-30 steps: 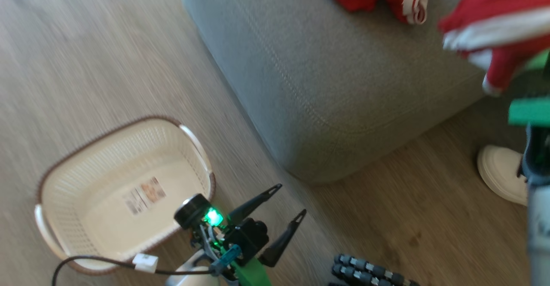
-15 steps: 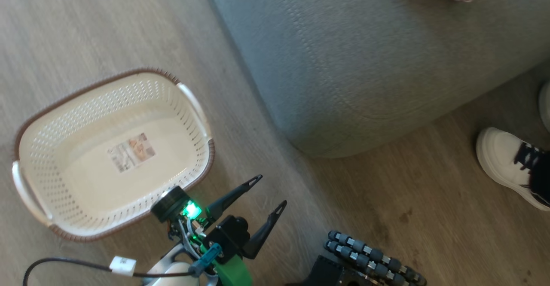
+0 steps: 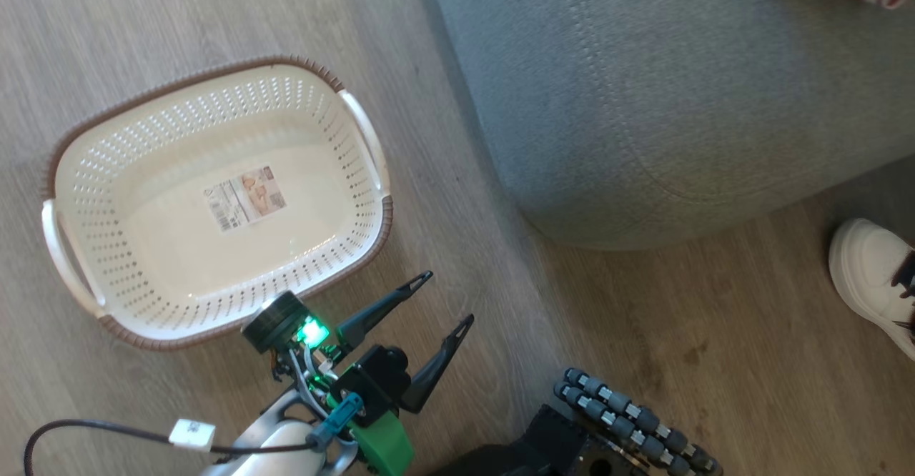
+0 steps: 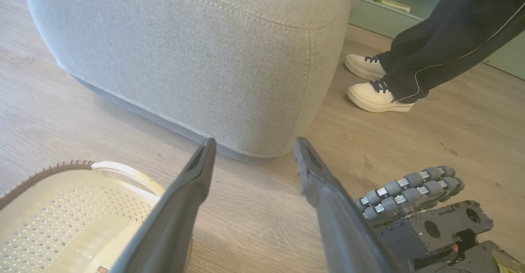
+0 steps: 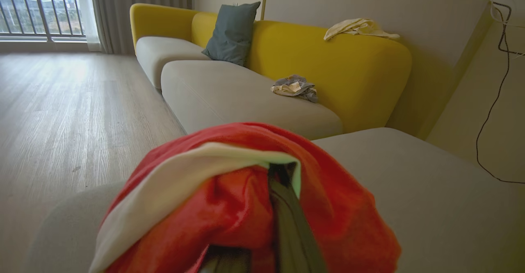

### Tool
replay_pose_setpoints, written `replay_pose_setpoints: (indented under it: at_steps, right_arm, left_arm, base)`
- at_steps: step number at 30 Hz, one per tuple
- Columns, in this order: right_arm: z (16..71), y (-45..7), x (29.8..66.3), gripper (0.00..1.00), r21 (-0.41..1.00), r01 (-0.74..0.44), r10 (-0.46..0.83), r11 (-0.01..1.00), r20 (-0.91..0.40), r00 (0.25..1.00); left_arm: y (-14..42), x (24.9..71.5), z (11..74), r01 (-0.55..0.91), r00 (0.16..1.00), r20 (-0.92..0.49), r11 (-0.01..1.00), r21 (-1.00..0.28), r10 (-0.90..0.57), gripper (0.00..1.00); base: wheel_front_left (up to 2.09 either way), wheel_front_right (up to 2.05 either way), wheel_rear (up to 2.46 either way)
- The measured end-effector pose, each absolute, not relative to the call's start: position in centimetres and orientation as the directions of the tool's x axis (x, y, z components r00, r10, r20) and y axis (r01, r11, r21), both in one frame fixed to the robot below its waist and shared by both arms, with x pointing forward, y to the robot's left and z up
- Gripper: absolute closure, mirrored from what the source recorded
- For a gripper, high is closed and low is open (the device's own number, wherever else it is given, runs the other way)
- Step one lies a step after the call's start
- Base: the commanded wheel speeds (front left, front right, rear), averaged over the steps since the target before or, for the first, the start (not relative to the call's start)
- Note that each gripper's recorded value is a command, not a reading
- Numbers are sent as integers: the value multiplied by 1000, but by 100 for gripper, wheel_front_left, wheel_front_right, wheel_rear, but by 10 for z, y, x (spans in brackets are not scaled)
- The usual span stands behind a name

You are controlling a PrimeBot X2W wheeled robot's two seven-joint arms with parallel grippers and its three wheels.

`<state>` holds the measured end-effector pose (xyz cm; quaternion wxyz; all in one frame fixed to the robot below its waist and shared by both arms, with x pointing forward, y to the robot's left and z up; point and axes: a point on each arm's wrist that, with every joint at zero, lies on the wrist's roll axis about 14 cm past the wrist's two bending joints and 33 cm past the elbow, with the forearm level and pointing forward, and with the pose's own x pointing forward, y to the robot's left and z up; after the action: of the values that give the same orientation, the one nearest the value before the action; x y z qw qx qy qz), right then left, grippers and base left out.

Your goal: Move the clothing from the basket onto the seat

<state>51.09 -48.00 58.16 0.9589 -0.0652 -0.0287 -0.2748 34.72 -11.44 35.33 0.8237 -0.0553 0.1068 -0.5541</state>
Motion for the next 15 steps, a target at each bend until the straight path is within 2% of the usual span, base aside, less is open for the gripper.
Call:
replay_pose_setpoints:
  at_steps: [6,15]
  right_arm:
    - [515,-466,526,100,-142,490,-507,860,-136,851]
    - [458,-446,523,100,-115,468,-480,876,-306,822]
  left_arm:
    - [-109,354,346,888,387,-124,406,-215,-914,0]
    - [-107,362,345,882,404,-122,422,-212,-906,0]
  base:
    - [0,0,0]
    - [0,0,0]
